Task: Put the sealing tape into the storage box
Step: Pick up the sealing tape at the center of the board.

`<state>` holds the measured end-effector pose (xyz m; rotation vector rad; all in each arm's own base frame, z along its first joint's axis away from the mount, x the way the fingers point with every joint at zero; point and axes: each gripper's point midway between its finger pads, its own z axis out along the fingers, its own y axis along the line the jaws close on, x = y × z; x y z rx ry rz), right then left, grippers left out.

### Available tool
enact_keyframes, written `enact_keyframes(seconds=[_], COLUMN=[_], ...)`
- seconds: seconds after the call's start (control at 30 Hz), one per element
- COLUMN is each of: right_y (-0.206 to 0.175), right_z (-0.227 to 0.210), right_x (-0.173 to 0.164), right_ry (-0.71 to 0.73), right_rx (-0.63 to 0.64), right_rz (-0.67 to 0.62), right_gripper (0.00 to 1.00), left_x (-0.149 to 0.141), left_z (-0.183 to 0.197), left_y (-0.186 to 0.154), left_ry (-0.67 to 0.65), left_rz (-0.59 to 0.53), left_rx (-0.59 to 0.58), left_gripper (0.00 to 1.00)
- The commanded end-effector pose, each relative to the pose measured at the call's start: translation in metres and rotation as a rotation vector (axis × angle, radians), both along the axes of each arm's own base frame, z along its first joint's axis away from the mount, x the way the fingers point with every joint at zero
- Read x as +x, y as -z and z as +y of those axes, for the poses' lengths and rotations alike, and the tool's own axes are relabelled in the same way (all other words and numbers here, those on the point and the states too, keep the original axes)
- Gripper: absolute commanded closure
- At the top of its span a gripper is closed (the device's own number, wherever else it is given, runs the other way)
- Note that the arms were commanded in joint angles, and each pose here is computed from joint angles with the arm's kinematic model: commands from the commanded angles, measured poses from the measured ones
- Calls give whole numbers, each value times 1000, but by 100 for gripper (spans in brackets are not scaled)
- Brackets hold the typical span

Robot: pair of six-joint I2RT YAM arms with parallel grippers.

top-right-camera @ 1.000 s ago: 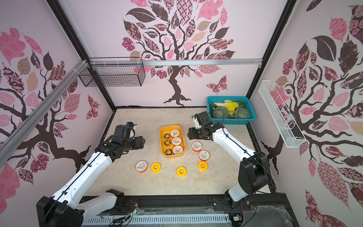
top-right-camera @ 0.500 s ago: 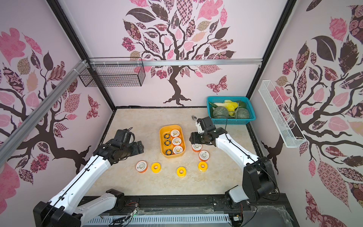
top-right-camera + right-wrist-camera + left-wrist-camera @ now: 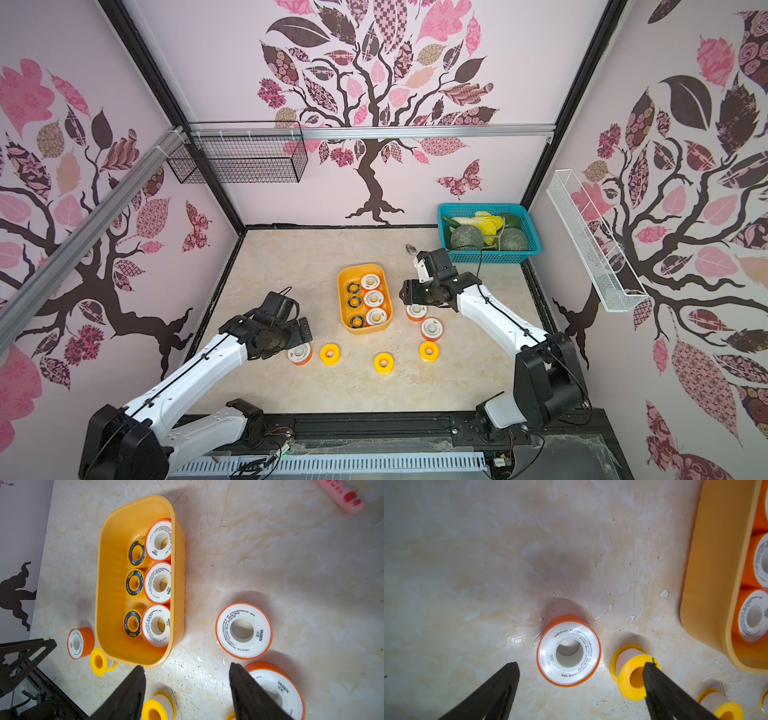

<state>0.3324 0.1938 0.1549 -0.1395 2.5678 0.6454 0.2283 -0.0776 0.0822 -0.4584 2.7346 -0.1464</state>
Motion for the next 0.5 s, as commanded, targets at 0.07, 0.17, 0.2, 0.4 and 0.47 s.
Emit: enact_keyframes(seconds=[0.07, 0.17, 0.2, 0.4, 0.47], right_y=[-3, -2, -1, -2, -2], right_z=[0, -1, -1, 0, 0], right_x=[3, 3, 2, 2, 2], right_ry=[8, 8, 8, 7, 8], right_rx=[19, 19, 18, 23, 25], right_rz=[-11, -8, -6, -5, -5], right_gripper=[32, 32, 32, 31, 31], left_x=[2, 2, 1, -1, -1], left_z=[4, 10, 11, 5, 3], left_y=[11, 11, 14, 28, 29], left_ry=[-45, -59, -55, -14, -6], left_rz=[12, 7, 11, 64, 66], left_rx=[27, 59, 67, 82, 86], left_gripper=[2, 2, 2, 2, 2])
